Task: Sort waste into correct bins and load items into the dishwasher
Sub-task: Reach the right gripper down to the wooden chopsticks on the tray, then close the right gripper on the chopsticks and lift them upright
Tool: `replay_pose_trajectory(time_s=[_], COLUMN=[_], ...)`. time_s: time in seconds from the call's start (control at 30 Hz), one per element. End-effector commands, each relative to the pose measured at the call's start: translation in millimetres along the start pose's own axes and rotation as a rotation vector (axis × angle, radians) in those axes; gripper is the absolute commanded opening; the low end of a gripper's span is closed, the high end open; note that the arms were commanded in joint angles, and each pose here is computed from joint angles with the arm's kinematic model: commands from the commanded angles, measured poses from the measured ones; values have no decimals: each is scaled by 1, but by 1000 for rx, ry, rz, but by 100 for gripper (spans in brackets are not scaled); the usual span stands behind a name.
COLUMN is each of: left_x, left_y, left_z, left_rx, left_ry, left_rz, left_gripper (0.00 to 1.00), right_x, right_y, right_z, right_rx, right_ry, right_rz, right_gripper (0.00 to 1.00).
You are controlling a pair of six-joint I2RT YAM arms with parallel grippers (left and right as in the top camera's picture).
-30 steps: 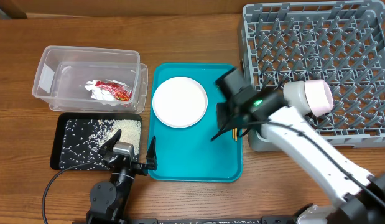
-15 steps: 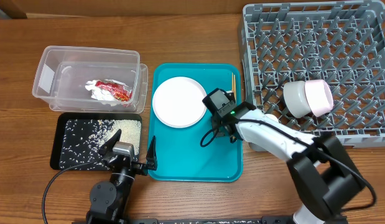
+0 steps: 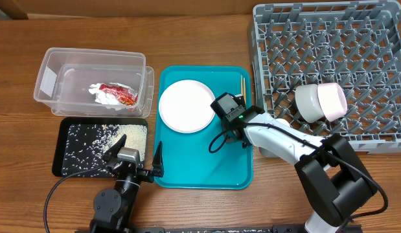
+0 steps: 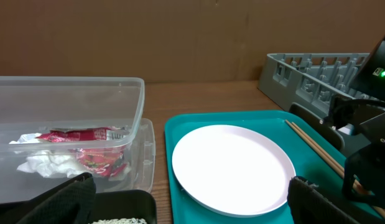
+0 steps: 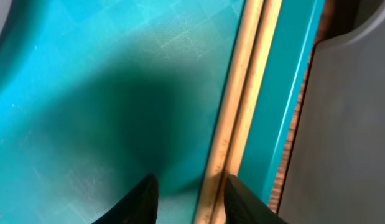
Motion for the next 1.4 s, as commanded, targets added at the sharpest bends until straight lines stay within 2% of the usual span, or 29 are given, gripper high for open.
replay_pose_trajectory(time_s=[0.0, 0.23, 0.37, 0.47, 0.83, 1.37], left_x=[0, 0, 0, 0, 0, 0], left_y=[0, 0, 0, 0, 0, 0], left_z=[-2, -2, -2, -2, -2, -2], left_rx=[13, 13, 13, 13, 13, 13], left_ry=[6, 6, 6, 6, 6, 6], left_rz=[-4, -4, -4, -4, -4, -4], left_gripper=[100, 100, 100, 100, 100, 100], right_x=[-12, -5, 0, -5, -31, -9], right_y=[5, -1, -6, -2, 23, -12], right_z=[0, 14, 14, 1, -1, -2], right_rx=[-1, -95, -89, -7, -17, -67], right_ry=[9, 8, 8, 18, 46, -17], right_rz=[-25, 1, 11, -10, -69, -36], right_gripper=[39, 31, 31, 32, 32, 30])
Point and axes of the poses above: each gripper's point midway between its finger pads, its own y axis back along the fingers, its own z axis along the line the jaws close on, x = y × z, the point moved 3 cm from there along y, back along the fingers, and after that the axes turned 11 degrees about y, right-handed, at the moved point
